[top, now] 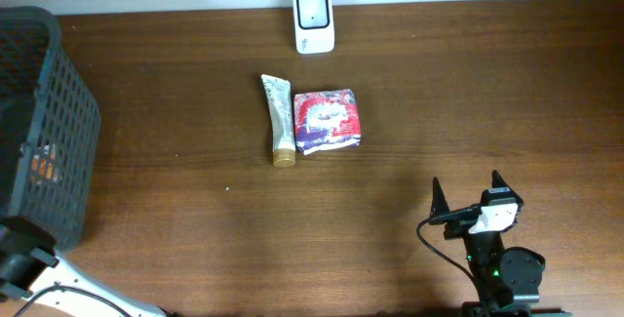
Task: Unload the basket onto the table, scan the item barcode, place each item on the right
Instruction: 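Reach the left gripper back into the basket for a green packet, then place the green tissue packet left of the cream tube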
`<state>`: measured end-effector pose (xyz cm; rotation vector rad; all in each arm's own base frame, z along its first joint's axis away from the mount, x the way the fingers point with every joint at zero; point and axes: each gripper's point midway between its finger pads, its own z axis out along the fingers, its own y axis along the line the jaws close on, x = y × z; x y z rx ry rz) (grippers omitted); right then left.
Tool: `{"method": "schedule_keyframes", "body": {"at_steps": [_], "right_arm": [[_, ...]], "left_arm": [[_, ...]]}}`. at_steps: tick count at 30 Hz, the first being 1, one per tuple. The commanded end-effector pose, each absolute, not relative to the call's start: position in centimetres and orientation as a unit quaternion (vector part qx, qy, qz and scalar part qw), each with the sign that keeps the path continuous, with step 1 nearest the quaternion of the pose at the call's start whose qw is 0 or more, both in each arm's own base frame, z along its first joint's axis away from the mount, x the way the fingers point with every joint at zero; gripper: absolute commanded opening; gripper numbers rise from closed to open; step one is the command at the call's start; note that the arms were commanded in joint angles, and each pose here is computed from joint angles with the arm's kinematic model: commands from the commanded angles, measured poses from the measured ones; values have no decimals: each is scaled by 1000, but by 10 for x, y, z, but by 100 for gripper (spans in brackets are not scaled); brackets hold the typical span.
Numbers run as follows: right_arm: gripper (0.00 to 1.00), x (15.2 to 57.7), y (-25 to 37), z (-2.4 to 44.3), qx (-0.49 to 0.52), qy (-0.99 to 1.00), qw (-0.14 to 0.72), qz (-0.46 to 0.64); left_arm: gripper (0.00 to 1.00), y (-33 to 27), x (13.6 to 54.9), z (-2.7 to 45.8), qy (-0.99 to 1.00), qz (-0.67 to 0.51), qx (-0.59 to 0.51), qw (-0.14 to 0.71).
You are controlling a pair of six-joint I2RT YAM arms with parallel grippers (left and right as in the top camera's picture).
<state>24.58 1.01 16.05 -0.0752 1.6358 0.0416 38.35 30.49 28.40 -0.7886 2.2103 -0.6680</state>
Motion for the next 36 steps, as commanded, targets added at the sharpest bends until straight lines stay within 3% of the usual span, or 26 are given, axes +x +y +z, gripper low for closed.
{"method": "schedule_keyframes", "body": {"at_steps": [1, 4, 8, 13, 17, 21, 24, 26, 27, 28, 29, 32, 34, 35, 36], "right_arm": [[99, 246, 11, 157, -31, 731, 681, 22], [99, 246, 11, 157, -31, 731, 681, 22], [99, 246, 11, 157, -31, 731, 681, 22], [99, 246, 11, 157, -31, 731, 681, 22], [99, 246, 11, 157, -31, 731, 681, 22], [99, 246, 11, 157, -31, 731, 681, 22], [99, 246, 11, 157, -31, 731, 681, 21], [99, 246, 11, 157, -31, 731, 681, 22], [99, 246, 11, 157, -31, 731, 681, 22], [99, 246, 11, 157, -31, 731, 681, 22], [98, 246, 11, 157, -31, 731, 681, 22], [99, 246, 11, 157, -31, 731, 681, 22], [99, 246, 11, 157, -31, 731, 681, 22], [99, 246, 11, 157, -31, 731, 681, 22], [99, 246, 11, 157, -31, 731, 681, 22]], "left_arm": [[0, 260, 393, 380, 785, -359, -251, 437], [0, 206, 397, 429, 771, -392, -170, 472], [0, 115, 423, 432, 794, -423, -102, 424], [0, 16, 473, 354, 918, -185, -92, 338], [0, -36, 474, 268, 966, 29, -121, 225], [0, -52, 441, 157, 968, 125, -203, 77], [0, -69, 435, 70, 973, 91, -213, 26], [6, -87, 432, 41, 976, 39, -214, 6], [14, -88, 429, 31, 976, 36, -214, 3], [34, -85, 429, 31, 976, 45, -212, 4], [97, -82, 430, 31, 979, 54, -197, 8], [99, -71, 438, 59, 986, 52, -158, 21], [97, -55, 456, 121, 983, 35, -168, 71], [92, -49, 464, 169, 980, 21, -156, 120], [77, -49, 467, 190, 977, 14, -155, 144]]}}
